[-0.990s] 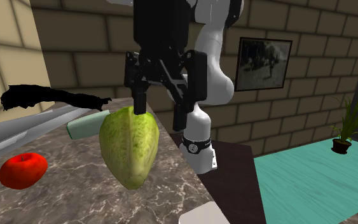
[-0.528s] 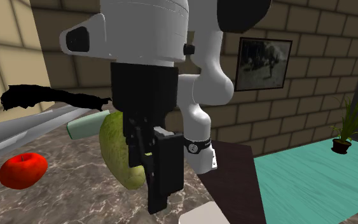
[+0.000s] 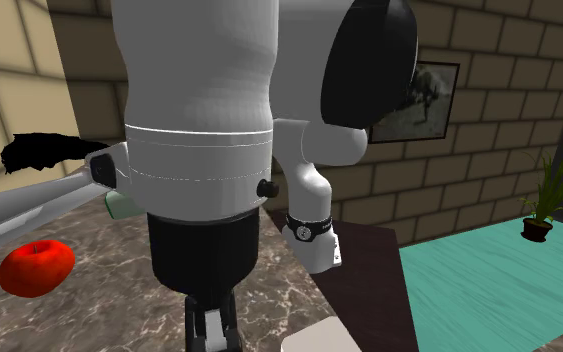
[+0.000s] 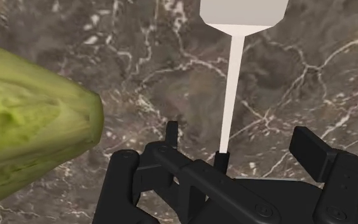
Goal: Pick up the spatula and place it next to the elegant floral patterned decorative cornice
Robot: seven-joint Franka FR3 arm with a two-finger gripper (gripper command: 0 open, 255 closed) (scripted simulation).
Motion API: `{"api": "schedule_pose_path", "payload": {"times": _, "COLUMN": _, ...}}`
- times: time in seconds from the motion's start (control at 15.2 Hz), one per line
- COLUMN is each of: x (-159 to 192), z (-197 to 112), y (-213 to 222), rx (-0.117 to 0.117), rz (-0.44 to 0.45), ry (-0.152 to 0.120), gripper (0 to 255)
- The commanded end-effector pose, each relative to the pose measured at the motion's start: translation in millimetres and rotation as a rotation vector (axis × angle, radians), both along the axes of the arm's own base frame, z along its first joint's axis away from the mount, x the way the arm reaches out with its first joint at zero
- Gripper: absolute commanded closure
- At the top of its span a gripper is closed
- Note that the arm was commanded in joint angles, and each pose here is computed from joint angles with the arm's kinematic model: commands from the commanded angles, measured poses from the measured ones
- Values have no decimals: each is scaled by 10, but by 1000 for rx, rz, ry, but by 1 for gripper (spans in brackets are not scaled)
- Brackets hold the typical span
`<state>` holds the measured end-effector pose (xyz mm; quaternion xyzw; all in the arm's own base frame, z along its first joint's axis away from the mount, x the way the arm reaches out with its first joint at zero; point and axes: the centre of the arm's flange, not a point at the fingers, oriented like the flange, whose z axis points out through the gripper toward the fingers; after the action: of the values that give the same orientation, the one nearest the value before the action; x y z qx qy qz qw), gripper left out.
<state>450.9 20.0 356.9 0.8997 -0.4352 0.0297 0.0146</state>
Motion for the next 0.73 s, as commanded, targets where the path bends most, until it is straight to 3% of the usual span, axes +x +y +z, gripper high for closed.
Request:
{"api": "schedule_pose_path", "payload": {"times": 0.0, "x": -1, "z": -101, "y": 1, "rx": 0, "rz": -2, "ry": -1, "gripper": 0}}
{"api": "schedule_pose_path", "payload": {"times": 0.66, "x": 2, "z": -183, "y": -3, "rx": 0, "rz": -2, "ry": -1, "gripper": 0}}
